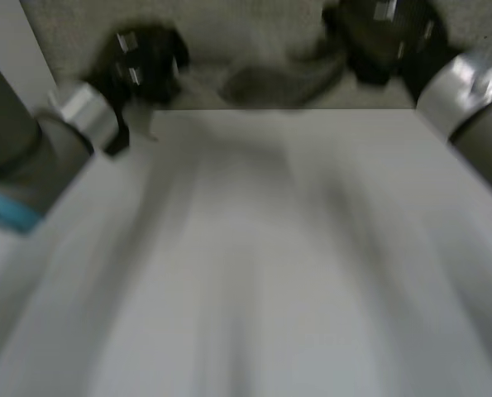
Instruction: Fold the towel.
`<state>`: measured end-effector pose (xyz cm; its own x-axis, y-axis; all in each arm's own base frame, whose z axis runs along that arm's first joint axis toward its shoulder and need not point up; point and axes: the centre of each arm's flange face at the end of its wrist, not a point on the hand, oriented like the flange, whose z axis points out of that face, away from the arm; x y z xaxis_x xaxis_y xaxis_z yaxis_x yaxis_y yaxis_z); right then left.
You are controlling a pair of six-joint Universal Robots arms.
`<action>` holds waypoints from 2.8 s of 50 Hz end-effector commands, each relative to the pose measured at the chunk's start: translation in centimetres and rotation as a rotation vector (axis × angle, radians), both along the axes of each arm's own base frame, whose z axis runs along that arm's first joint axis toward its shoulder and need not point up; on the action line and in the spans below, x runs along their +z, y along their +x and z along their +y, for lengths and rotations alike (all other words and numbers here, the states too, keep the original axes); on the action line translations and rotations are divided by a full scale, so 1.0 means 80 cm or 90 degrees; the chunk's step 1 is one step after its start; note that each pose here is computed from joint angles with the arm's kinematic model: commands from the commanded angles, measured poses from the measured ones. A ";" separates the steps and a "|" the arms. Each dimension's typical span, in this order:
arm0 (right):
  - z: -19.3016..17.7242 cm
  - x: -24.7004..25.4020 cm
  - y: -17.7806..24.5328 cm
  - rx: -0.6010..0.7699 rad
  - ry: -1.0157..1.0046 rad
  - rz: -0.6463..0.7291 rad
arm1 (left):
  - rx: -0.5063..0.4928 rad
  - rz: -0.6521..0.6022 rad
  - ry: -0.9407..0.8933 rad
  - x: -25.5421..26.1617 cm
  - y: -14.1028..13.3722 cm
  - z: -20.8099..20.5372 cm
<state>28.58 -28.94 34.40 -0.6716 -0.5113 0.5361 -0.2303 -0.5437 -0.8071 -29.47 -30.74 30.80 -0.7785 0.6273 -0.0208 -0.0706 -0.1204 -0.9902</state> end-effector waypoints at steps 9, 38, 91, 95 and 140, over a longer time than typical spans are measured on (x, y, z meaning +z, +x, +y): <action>0.041 -0.183 -0.026 -0.029 0.216 0.178 | -0.017 -0.233 0.018 -0.210 0.009 0.015; -0.002 -0.182 -0.086 -0.181 0.331 0.100 | 0.067 -0.263 0.066 -0.235 0.033 0.003; -0.016 -0.232 -0.099 -0.233 0.453 0.144 | 0.155 -0.300 0.018 -0.155 0.102 0.005; -0.016 -0.234 -0.098 -0.230 0.456 0.142 | 0.151 -0.304 0.028 -0.162 0.101 0.006; 0.035 -0.168 -0.086 -0.204 0.454 0.137 | 0.197 -0.297 0.023 -0.148 0.127 -0.005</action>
<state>21.41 -27.00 20.02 -0.7667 -0.5729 0.2898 -0.4850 0.2211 -0.8461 -19.29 -31.23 19.12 -0.8403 0.3753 -0.3912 0.4081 -0.0371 -0.9122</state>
